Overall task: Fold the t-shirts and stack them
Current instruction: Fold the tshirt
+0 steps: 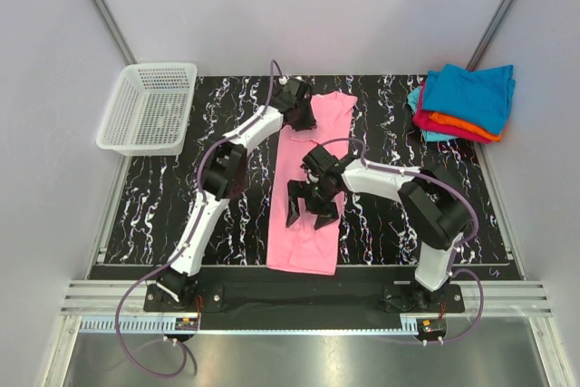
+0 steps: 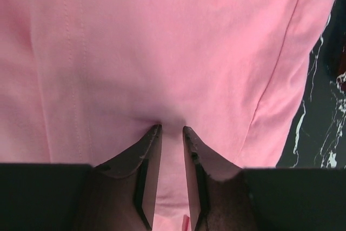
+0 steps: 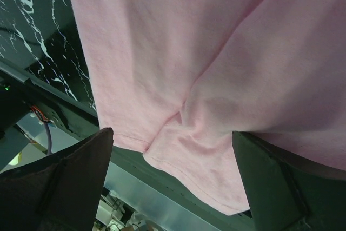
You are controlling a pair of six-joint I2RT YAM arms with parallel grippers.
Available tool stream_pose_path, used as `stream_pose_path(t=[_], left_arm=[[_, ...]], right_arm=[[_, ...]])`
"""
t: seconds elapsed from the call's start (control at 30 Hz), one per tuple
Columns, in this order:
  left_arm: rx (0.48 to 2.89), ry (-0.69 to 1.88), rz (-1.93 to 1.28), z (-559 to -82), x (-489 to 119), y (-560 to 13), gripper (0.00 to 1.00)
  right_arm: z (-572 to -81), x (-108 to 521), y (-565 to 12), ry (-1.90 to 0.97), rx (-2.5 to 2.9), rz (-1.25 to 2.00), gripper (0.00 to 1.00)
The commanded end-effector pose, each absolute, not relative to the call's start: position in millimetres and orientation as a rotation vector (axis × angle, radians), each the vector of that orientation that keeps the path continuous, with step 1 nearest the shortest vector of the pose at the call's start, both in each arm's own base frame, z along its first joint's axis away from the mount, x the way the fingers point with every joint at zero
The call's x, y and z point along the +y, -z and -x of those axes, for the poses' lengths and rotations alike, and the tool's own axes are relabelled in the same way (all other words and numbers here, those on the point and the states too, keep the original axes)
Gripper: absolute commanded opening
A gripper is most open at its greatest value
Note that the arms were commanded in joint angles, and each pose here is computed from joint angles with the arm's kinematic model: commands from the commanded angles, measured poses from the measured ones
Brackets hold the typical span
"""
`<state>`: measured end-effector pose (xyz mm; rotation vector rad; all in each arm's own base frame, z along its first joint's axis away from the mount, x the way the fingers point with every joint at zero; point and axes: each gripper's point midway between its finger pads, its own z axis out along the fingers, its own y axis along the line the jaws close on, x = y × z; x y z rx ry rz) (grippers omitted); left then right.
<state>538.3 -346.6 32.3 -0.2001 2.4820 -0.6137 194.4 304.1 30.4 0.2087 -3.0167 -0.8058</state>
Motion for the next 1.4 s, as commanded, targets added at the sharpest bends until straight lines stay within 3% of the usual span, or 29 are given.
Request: stream_pose_path(t=[0.0, 0.37, 0.5, 0.7, 0.8, 0.97, 1.17, 1.37], left_arm=[[2.414, 0.621, 0.249, -569.4, -328.2, -42.3, 0.3], [2.177, 0.845, 0.38, -642.3, -289.6, -65.5, 0.34], [1.944, 0.963, 0.283, -662.9, -293.6, -104.3, 0.36], [1.693, 1.075, 0.088, -658.7, -305.4, -165.6, 0.43], [1.68, 1.039, 0.057, -651.9, -300.6, -189.0, 0.45], [1.705, 0.919, 0.072, -627.0, -277.6, -221.0, 0.48], [1.909, 0.764, 0.157, -582.6, -245.4, -223.9, 0.48], [2.266, 0.716, 0.165, -466.5, -244.9, -174.0, 0.44]], right_arm=[[-205.7, 289.6, 18.1, 0.568, -3.09, -0.272, 1.0], [-231.1, 273.7, 20.1, 0.306, -3.176, -0.296, 1.0], [-237.7, 266.7, 14.9, 0.27, -3.229, -0.337, 1.0], [-250.4, 264.9, -7.5, 0.3, -3.334, -0.353, 1.0], [-265.1, 265.2, -37.8, 0.358, -3.46, -0.302, 1.0], [-276.8, 246.5, -70.3, 0.308, -3.616, -0.263, 1.0], [-267.9, 226.8, -80.7, 0.265, -3.664, -0.249, 1.0], [-242.3, 204.9, -63.9, 0.208, -3.621, -0.088, 1.0]])
